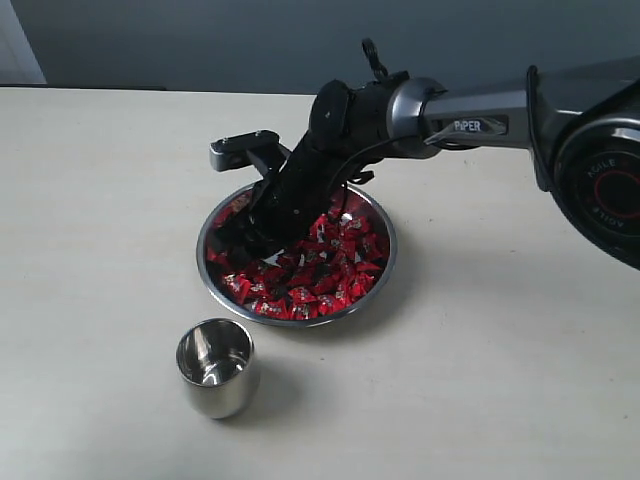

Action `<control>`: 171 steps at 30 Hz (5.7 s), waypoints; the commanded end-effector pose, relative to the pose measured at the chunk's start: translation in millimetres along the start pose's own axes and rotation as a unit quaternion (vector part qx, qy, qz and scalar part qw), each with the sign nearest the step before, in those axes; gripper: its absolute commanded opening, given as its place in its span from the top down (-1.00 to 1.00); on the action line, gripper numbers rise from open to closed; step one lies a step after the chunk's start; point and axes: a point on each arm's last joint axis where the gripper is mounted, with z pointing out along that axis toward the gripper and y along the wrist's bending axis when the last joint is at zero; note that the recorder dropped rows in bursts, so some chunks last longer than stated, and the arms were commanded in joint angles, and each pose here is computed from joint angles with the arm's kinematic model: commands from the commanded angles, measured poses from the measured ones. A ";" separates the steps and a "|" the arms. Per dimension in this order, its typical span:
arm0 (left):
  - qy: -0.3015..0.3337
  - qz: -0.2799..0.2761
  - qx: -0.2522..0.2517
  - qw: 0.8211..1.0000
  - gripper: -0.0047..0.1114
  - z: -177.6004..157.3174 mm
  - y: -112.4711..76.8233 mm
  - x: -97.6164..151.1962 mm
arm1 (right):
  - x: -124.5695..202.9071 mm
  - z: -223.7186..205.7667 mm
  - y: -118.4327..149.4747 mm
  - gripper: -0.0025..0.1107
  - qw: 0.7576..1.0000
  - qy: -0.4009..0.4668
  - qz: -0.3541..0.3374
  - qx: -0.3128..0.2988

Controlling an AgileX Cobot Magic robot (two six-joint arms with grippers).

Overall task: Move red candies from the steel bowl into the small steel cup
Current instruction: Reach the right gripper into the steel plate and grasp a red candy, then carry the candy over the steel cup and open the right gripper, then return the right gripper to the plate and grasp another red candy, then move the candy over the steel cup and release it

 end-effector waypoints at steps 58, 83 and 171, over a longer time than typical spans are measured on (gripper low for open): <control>-0.004 -0.001 -0.002 1.000 0.91 -0.2 0.2 0.1 | 19.1 -92.9 130.2 0.76 0.967 0.131 -0.210 -0.065; -0.004 -0.001 -0.002 1.000 0.91 -0.2 0.2 0.1 | -4.5 -53.8 33.2 0.31 0.963 0.063 -0.150 0.213; -0.004 -0.001 -0.002 1.000 0.91 -0.2 0.2 0.1 | 19.0 -91.7 123.7 0.26 0.958 0.144 -0.229 0.100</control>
